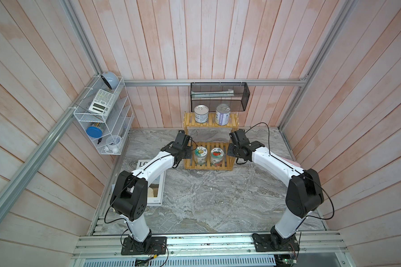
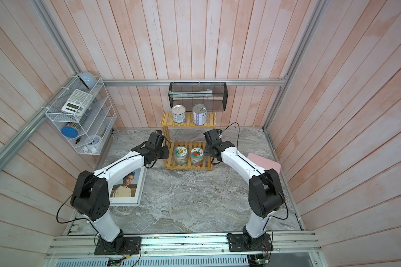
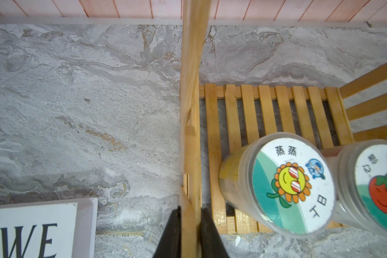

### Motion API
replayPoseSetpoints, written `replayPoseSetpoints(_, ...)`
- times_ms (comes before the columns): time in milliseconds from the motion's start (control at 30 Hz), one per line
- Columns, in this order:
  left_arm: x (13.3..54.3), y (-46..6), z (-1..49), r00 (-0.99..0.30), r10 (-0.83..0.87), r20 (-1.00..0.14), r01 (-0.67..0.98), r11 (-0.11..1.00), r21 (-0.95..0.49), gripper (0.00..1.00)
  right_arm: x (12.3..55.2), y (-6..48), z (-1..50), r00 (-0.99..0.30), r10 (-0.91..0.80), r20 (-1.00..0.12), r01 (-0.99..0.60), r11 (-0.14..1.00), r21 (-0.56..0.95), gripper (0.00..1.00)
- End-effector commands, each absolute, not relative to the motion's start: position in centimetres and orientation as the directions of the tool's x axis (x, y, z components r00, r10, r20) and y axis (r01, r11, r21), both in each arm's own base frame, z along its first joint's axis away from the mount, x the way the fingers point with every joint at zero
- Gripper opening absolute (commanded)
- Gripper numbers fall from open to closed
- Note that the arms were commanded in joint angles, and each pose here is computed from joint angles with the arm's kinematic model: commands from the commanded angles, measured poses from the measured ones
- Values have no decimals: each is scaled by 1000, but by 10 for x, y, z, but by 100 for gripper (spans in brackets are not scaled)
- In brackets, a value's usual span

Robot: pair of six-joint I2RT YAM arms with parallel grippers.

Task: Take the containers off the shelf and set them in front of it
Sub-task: Move the shelf to the center of the board.

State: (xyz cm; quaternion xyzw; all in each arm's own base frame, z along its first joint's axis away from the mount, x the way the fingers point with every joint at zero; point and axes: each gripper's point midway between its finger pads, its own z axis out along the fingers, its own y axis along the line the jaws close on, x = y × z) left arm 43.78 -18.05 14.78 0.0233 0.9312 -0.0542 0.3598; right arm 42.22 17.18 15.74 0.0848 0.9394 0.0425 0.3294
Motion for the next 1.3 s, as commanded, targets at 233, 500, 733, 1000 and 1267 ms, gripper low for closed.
replayPoseSetpoints(233, 394, -184, 150, -746, -9, -665, 55, 996, -76, 0, 376, 134, 124, -837, 185, -515, 196, 980, 34, 0)
replayPoseSetpoints(500, 373, -189, 142, -753, 11, -658, 67, 996, -60, 0, 355, 120, 119, -842, 171, -511, 195, 981, 7, 0)
replayPoseSetpoints(733, 360, -194, 137, -755, 28, -655, 74, 996, -42, 0, 346, 116, 119, -842, 165, -514, 190, 982, 4, 0)
replayPoseSetpoints(1000, 357, -192, 139, -753, 35, -657, 71, 997, -28, 0, 346, 114, 117, -846, 151, -512, 181, 983, -10, 1)
replayPoseSetpoints(1267, 357, -191, 139, -750, 40, -661, 69, 997, -18, 23, 346, 113, 117, -842, 148, -519, 179, 984, -10, 22)
